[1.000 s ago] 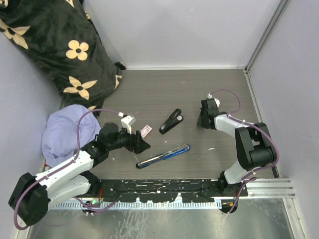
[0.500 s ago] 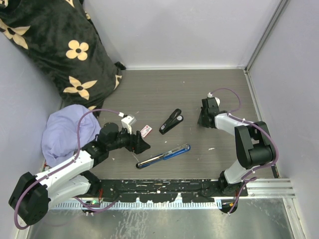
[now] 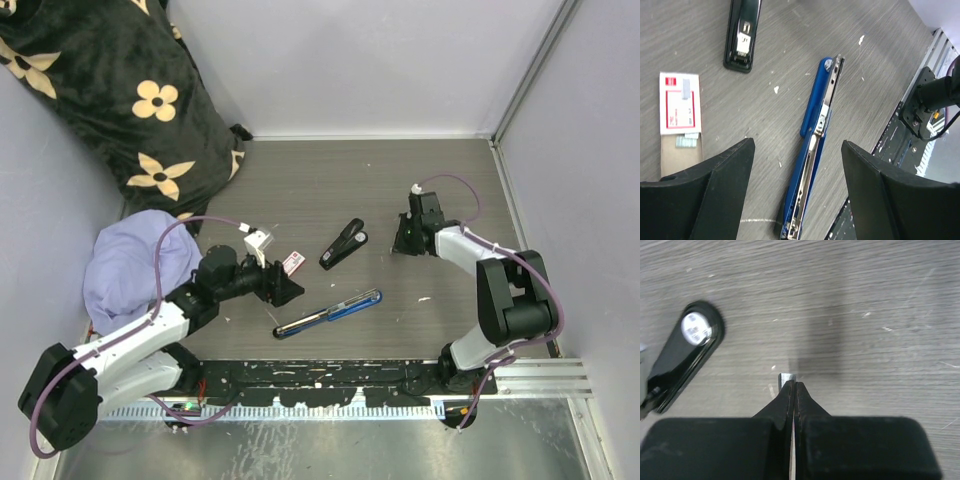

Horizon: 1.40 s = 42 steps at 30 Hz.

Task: Load the staples into the stapler
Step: Pick up the staple from the center of the board.

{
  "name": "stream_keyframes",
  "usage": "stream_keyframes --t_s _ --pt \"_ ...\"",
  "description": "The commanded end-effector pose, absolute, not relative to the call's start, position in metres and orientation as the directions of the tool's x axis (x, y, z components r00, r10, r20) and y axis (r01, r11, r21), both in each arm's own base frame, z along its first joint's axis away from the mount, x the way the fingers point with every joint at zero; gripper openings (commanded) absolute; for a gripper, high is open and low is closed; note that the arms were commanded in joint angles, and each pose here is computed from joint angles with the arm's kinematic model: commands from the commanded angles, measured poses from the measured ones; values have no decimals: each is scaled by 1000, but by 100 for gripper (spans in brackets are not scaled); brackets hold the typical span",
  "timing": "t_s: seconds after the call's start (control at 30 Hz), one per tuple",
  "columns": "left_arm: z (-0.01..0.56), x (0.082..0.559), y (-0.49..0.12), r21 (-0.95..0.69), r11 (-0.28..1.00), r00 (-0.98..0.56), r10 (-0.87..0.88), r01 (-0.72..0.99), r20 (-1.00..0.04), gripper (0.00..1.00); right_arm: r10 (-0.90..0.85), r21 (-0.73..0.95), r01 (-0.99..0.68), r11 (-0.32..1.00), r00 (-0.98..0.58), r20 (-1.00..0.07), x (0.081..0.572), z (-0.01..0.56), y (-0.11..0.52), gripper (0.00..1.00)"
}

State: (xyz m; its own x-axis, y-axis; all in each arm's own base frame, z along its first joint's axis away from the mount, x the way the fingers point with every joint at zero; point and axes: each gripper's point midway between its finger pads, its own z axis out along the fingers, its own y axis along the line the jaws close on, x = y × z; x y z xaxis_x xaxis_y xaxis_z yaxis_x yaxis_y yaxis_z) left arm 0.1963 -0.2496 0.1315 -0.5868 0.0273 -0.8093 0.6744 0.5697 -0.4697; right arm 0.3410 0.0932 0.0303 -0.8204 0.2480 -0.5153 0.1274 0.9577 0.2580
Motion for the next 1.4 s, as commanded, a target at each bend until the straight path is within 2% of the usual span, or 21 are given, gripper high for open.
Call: stream_keyframes --t_s 0.0,0.13,0.3,0.57,0.67,0.93,1.1,1.2,1.37 --pt "160 199 -268 -360 479 -410 -1 800 -912 72 171 372 -41 927 -838 -518 337 78 122 1" --pt "160 197 -281 -220 484 -280 55 847 -958 72 119 466 -112 878 -891 -438 311 88 142 1" --pt "159 183 -312 0 441 -81 164 898 -983 71 0 640 -226 734 -943 -333 265 113 193 1" --pt "169 175 -339 332 403 248 246 853 -937 70 -195 743 -346 573 -938 -287 207 150 258 1" --pt "175 173 -340 427 409 334 282 806 -900 70 -245 747 -364 556 -931 -272 194 154 269 1" --pt "177 164 -342 600 400 471 379 693 -797 70 -319 746 -378 548 -919 -232 177 155 279 1" --pt "172 162 -345 617 388 477 402 685 -782 67 -340 742 -388 547 -913 -226 173 158 277 1" --pt "172 163 -345 624 383 475 418 681 -775 63 -356 737 -395 549 -908 -222 170 158 275 1" --pt "172 159 -351 651 342 496 441 678 -748 49 -368 741 -402 538 -903 -223 167 160 274 1"
